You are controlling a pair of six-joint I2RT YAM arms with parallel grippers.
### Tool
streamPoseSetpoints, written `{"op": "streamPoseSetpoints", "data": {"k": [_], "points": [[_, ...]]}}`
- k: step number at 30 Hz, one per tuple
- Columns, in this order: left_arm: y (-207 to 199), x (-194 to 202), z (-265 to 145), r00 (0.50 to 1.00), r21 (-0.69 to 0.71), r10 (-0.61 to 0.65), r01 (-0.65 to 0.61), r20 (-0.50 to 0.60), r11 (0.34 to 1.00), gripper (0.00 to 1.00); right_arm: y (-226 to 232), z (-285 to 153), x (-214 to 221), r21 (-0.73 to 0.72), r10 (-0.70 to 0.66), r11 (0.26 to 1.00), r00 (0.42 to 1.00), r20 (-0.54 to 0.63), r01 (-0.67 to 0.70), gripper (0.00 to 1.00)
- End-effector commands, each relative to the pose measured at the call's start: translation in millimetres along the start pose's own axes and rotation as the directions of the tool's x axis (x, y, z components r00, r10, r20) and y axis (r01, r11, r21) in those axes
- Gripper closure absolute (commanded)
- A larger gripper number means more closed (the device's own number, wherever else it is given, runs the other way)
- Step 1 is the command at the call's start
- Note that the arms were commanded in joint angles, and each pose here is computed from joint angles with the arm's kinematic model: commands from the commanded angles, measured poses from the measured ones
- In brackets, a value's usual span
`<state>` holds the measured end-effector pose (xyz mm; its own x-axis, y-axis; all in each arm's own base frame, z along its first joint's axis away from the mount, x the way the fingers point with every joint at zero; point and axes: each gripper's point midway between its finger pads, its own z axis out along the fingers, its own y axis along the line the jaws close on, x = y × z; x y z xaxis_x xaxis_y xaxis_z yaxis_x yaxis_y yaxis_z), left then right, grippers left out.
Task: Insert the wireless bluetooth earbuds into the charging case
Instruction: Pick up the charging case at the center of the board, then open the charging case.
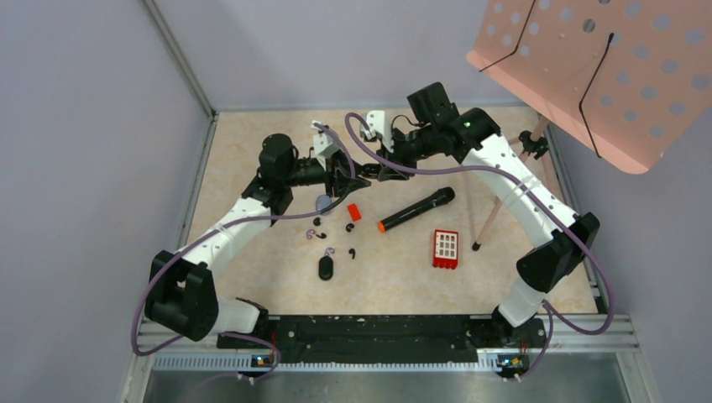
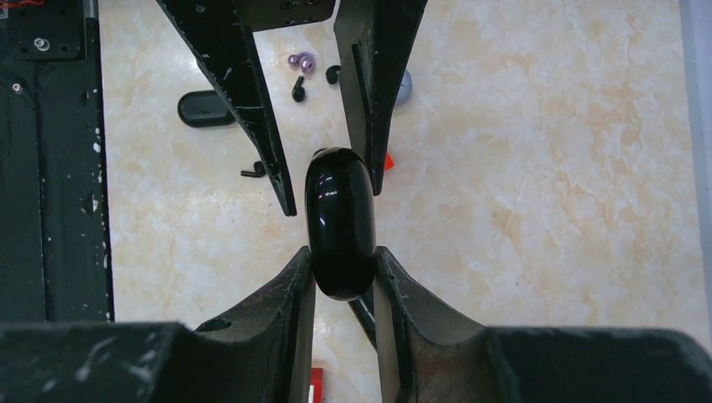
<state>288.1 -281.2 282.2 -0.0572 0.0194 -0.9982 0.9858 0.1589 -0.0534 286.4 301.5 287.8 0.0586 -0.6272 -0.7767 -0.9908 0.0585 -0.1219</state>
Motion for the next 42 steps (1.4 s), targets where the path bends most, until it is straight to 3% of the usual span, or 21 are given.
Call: {"op": "streamPoseSetpoints", "data": {"k": [1,9,12,15,17,20,42], "points": [[-3,-7,4,1.000,0.021,0.000,-0.001,0.020,1.000,0.59,-7,-4,-28,0.039,-0.063,0.997,0.996,0.059,0.061,0.84],[-2,-8,6,1.000,0.024,-0.004,0.003,0.028,1.000,0.66,-6,-2,-28,0.037,-0.068,0.997,0.996,0.052,0.066,0.84],[-2,-8,7,0.999,0.033,-0.004,0.003,0.032,0.999,0.85,-5,-1,-27,0.034,-0.059,0.998,0.997,0.050,0.058,0.81],[-3,-7,7,0.999,0.041,0.005,-0.007,0.037,0.999,0.99,-7,0,-27,0.046,-0.018,0.999,0.999,0.051,0.015,0.66],[-4,-7,7,0.999,0.043,0.011,-0.013,0.040,0.999,1.00,-8,-2,-30,0.050,0.018,0.999,0.998,0.066,-0.021,0.55],[-4,-6,7,0.999,0.049,0.014,-0.016,0.044,0.999,1.00,-11,-5,-33,0.039,0.072,0.996,0.993,0.091,-0.076,0.49],[-4,-2,10,0.999,0.079,0.018,-0.021,0.048,0.997,1.00,-48,-21,-40,0.078,0.168,0.980,0.974,0.155,-0.181,0.50]]}}
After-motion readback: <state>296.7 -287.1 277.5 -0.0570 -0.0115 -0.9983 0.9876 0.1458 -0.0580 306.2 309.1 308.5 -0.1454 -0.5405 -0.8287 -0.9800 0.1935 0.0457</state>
